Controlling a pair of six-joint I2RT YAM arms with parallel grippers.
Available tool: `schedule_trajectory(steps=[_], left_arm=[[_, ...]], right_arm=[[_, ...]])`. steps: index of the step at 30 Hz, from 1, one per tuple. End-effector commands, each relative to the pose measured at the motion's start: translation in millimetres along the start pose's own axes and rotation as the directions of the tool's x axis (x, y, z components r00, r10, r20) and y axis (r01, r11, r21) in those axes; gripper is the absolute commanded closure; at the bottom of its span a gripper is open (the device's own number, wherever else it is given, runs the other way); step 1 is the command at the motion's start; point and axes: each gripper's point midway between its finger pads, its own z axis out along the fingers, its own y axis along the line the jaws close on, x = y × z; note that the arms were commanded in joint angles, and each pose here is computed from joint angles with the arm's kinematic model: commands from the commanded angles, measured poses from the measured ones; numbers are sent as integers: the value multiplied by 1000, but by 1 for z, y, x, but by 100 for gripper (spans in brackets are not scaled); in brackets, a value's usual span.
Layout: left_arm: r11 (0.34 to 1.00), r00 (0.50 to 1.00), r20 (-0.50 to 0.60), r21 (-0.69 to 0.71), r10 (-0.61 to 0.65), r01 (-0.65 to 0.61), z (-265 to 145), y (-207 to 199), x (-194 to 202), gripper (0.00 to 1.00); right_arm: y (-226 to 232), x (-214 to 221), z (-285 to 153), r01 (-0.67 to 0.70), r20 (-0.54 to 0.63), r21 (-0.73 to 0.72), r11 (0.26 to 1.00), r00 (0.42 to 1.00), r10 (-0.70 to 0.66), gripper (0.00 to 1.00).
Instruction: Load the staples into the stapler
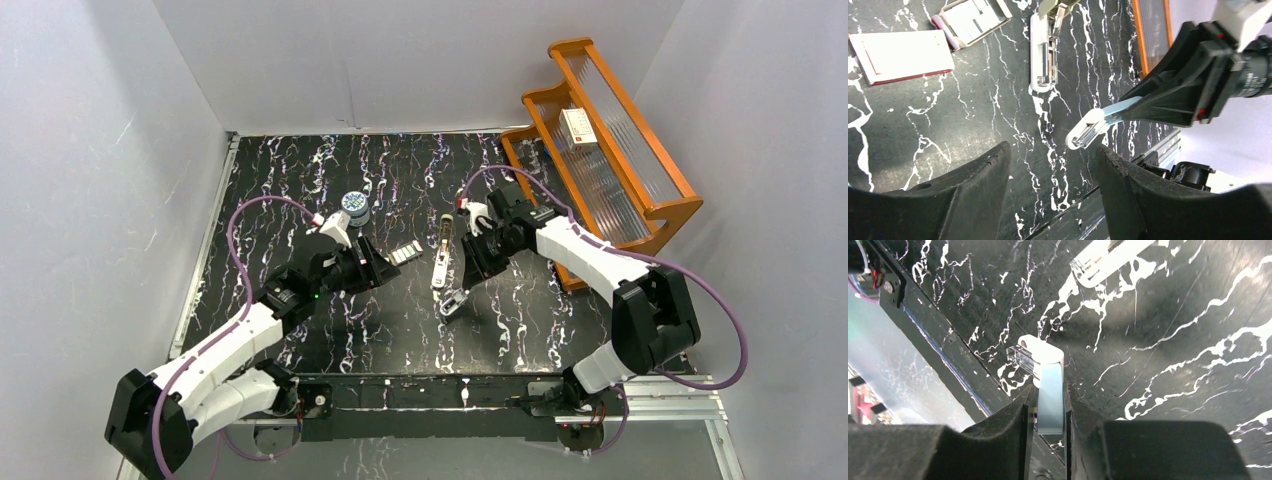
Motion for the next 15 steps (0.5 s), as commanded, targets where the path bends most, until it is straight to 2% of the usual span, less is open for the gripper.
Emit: schedule_trajectory(steps=[1, 7, 15], left_arm=[[999, 999, 26, -40, 23, -22, -7, 4, -8, 39], [999, 1000, -6, -45, 18, -18, -2, 8, -2, 38], [999, 1000, -18, -47, 15, -16, 1, 1, -8, 38]], right_arm=[[13, -26, -13, 212, 33, -78, 974, 977, -210, 69], [-6, -8, 0, 257, -121, -98, 961, 956, -268, 72], [-15, -8, 8, 309, -164, -125, 943, 931, -327, 74]])
